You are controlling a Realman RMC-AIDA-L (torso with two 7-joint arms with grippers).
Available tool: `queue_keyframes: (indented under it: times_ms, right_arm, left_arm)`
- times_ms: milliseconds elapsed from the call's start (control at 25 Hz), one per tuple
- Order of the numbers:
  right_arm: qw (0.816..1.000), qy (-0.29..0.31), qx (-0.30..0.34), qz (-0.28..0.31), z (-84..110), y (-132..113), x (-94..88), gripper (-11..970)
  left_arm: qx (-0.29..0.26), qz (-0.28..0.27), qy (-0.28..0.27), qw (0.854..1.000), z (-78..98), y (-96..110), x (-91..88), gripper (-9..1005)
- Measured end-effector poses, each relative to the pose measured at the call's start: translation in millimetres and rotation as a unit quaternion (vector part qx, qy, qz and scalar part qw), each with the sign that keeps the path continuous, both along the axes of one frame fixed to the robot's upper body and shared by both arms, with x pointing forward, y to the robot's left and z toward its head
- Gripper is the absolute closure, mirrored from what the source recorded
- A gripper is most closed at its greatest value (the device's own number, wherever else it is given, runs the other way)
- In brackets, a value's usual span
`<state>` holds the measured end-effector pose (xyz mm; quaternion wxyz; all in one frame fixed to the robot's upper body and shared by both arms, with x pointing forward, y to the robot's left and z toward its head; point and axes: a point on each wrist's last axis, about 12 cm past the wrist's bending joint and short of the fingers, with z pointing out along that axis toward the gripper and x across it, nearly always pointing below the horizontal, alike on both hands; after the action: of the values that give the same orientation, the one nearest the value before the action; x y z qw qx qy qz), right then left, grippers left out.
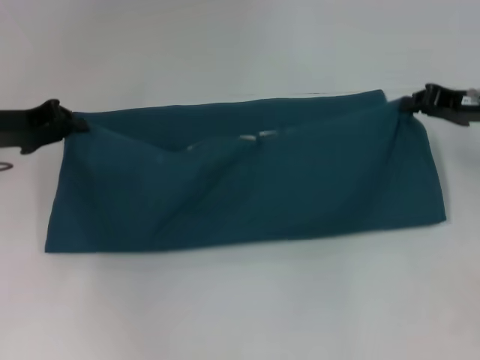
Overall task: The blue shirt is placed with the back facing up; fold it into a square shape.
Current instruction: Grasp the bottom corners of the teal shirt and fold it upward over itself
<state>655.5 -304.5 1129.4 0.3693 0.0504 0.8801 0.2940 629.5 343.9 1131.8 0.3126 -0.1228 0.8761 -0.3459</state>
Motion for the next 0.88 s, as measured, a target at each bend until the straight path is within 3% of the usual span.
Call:
queue_keyframes:
  times_ms: [240,560,880]
  right_arm:
    - [0.999,-0.034,-0.023,-0.016,10.7,14,17.8,878]
    - [0.996,-0.048,-0.059,-0.043,5.3,26,29.9,874]
    - [0.994,-0.063,-0.068,-0.053,12.0,30,37.5,869]
  left_arm:
    - [0.012,0.034,-0.015,0.999,2.5,-1,11.7,854]
    - [0.028,0.088,-0.03,0.995,-3.3,-4,20.8,845]
    - [0.035,0.103,-0.041,0.993,-0.2,-6,28.2,836]
